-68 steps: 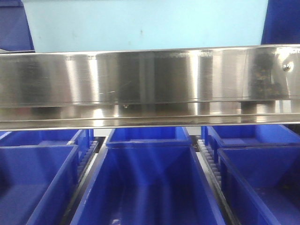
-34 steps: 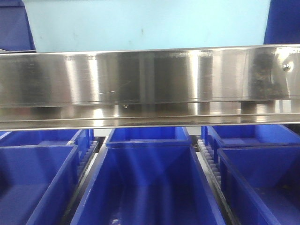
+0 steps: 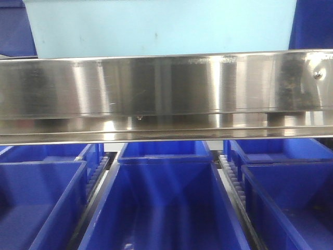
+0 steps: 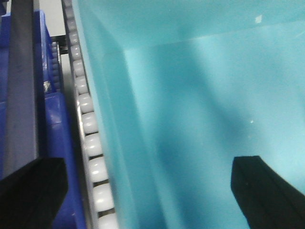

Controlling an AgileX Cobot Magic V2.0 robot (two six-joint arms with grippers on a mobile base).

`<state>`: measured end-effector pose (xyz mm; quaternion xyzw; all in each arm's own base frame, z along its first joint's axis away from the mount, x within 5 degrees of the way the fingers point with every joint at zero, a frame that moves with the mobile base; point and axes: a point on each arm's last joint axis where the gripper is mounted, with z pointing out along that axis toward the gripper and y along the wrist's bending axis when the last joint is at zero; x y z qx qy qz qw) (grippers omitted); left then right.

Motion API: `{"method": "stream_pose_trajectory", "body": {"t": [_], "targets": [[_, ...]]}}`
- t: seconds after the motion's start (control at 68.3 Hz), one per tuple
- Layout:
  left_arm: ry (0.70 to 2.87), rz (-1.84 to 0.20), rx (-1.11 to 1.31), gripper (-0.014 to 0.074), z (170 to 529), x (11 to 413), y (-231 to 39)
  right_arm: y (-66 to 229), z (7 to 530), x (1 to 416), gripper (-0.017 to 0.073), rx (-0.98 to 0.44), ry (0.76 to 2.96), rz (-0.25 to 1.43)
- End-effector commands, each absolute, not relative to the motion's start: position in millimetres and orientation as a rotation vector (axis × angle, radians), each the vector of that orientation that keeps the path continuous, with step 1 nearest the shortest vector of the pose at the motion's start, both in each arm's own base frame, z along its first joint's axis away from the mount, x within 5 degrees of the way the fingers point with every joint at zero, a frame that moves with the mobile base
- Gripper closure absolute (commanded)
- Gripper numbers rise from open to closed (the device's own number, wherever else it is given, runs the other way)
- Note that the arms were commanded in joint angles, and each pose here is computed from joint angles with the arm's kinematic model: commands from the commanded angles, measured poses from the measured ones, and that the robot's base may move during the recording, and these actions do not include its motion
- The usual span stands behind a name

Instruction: Move two blue bins to right shelf middle

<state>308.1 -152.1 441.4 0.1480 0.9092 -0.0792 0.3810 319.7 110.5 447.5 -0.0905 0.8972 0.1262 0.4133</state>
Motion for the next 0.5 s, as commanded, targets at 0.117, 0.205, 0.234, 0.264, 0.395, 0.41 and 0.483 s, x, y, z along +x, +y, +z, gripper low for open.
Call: {"method": "stream_pose_trajectory", "body": {"t": [0.117, 0.205, 0.234, 0.264, 0.395, 0.41, 0.483], "targets": [[2.336, -0.099, 0.377, -0.0015, 445.0, 303.3, -142.9, 105.9, 453.2, 312.1, -0.0009, -0.236, 2.254, 0.296], [2.349, -0.119, 0.379, -0.0015, 442.2, 303.4, -144.8, 107.2, 445.8, 315.7, -0.0009, -0.241, 2.298, 0.289], [2.354, -0.137, 0.38, -0.0015, 440.6, 303.3, -146.1, 107.8, 442.9, 317.5, -0.0009, -0.243, 2.312, 0.286], [2.362, -0.159, 0.38, -0.0015, 437.1, 303.9, -147.6, 108.5, 439.6, 319.6, -0.0009, -0.244, 2.327, 0.284], [2.406, -0.222, 0.359, -0.0015, 416.9, 309.3, -148.3, 111.4, 426.1, 327.9, -0.0009, -0.25, 2.387, 0.276], [2.411, -0.226, 0.357, -0.0015, 414.0, 310.0, -148.1, 111.8, 424.0, 329.1, -0.0009, -0.25, 2.394, 0.274], [2.444, -0.235, 0.35, -0.0015, 395.1, 313.3, -148.2, 113.5, 413.1, 334.3, 0.0004, -0.253, 2.43, 0.267]]}}
